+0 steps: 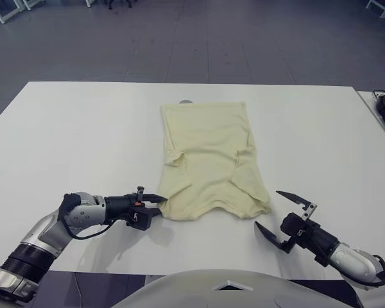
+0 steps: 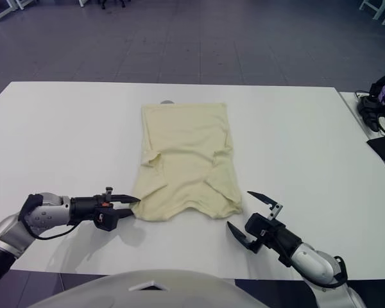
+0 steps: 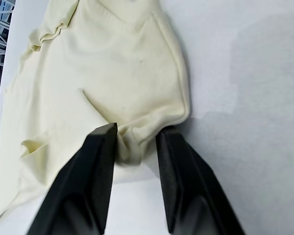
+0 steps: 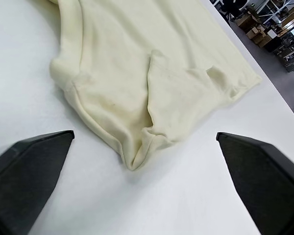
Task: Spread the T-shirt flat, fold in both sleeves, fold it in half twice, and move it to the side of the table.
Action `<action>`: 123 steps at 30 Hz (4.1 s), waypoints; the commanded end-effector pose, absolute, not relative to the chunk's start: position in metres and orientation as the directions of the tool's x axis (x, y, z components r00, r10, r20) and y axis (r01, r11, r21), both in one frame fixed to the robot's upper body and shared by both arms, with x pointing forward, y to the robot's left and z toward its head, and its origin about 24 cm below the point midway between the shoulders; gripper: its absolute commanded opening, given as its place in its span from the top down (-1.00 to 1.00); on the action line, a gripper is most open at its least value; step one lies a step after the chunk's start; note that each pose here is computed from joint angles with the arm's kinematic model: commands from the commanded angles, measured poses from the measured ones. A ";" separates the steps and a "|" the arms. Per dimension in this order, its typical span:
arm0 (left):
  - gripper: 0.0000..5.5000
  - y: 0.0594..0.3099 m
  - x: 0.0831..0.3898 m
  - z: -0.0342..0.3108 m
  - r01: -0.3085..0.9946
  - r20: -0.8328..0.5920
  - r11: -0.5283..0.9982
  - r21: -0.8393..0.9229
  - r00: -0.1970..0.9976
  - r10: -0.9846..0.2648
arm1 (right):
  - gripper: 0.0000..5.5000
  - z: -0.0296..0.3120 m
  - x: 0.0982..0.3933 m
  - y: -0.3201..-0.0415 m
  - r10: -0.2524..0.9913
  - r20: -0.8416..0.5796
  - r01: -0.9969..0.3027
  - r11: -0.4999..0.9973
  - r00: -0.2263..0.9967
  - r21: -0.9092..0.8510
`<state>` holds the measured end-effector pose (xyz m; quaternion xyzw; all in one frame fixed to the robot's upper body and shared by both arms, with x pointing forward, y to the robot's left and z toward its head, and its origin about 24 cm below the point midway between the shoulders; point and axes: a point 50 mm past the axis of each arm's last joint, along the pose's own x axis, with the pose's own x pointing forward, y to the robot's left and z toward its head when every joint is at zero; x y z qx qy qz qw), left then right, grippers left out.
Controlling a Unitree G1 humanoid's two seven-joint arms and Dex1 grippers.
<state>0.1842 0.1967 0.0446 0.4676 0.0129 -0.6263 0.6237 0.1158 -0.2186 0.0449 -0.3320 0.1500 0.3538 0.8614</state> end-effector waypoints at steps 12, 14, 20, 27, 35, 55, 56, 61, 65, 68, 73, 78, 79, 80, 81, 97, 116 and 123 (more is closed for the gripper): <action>0.99 0.178 0.212 0.096 0.937 -0.434 0.158 0.311 0.287 -0.854 | -0.96 0.012 0.094 -0.222 0.440 -0.717 -0.812 0.496 0.541 -0.308; 0.99 0.176 0.216 0.101 0.938 -0.413 0.185 0.294 0.299 -0.860 | -0.96 0.012 0.091 -0.220 0.459 -0.718 -0.824 0.487 0.523 -0.289; 0.99 0.173 0.223 0.108 0.935 -0.389 0.228 0.270 0.323 -0.863 | -0.96 0.014 0.087 -0.216 0.491 -0.722 -0.843 0.479 0.488 -0.244; 0.99 0.170 0.220 0.104 0.937 -0.391 0.230 0.263 0.322 -0.863 | -0.96 0.002 0.100 -0.224 0.385 -0.741 -0.737 0.641 0.551 -0.215; 1.00 0.175 0.218 0.098 0.937 -0.412 0.230 0.264 0.325 -0.851 | -0.62 0.000 0.104 -0.224 0.352 -0.756 -0.706 0.680 0.552 -0.198; 1.00 0.186 0.208 0.094 0.937 -0.447 0.200 0.286 0.315 -0.837 | 0.37 0.014 0.111 -0.222 0.380 -0.744 -0.626 0.777 0.549 -0.065; 1.00 0.187 0.206 0.094 0.939 -0.455 0.182 0.292 0.304 -0.837 | 0.42 0.019 0.114 -0.223 0.391 -0.738 -0.631 0.774 0.550 -0.061; 1.00 0.191 0.204 0.093 0.936 -0.504 0.091 0.341 0.263 -0.822 | 0.66 0.043 0.124 -0.219 0.485 -0.725 -0.682 0.731 0.489 0.029; 1.00 0.193 0.204 0.095 0.928 -0.515 0.056 0.369 0.254 -0.819 | 0.89 0.064 0.138 -0.217 0.543 -0.709 -0.729 0.682 0.450 0.060; 1.00 0.194 0.205 0.095 0.925 -0.513 0.058 0.376 0.260 -0.818 | 1.00 0.070 0.146 -0.217 0.548 -0.708 -0.742 0.669 0.446 0.051; 1.00 0.194 0.203 0.096 0.925 -0.511 0.055 0.376 0.257 -0.820 | 1.00 0.071 0.146 -0.221 0.542 -0.704 -0.730 0.681 0.460 0.047; 1.00 0.197 0.191 0.107 0.940 -0.494 0.053 0.336 0.224 -0.840 | 1.00 0.100 0.151 -0.224 0.629 -0.653 -0.797 0.600 0.421 0.064; 1.00 0.198 0.188 0.112 0.948 -0.489 0.050 0.315 0.208 -0.847 | 1.00 0.109 0.154 -0.224 0.660 -0.634 -0.818 0.571 0.403 0.074; 1.00 0.199 0.185 0.116 0.955 -0.485 0.040 0.295 0.186 -0.854 | 1.00 0.117 0.156 -0.224 0.689 -0.618 -0.838 0.538 0.378 0.088; 1.00 0.200 0.181 0.119 0.961 -0.492 0.022 0.275 0.161 -0.856 | 1.00 0.124 0.156 -0.222 0.718 -0.610 -0.862 0.495 0.336 0.108; 1.00 0.229 0.129 0.164 0.964 -0.491 -0.139 -0.227 -0.237 -0.838 | 1.00 0.175 0.126 -0.226 0.874 -0.449 -0.865 0.073 -0.184 0.497; 1.00 0.208 0.303 0.116 0.977 -0.442 0.197 -0.084 0.141 -0.886 | 1.00 0.125 0.304 -0.228 0.822 -0.520 -0.936 0.334 0.233 0.108; 1.00 0.213 0.321 0.112 0.962 -0.392 0.264 -0.076 0.214 -0.895 | 1.00 0.131 0.323 -0.229 0.843 -0.404 -0.908 0.413 0.354 0.067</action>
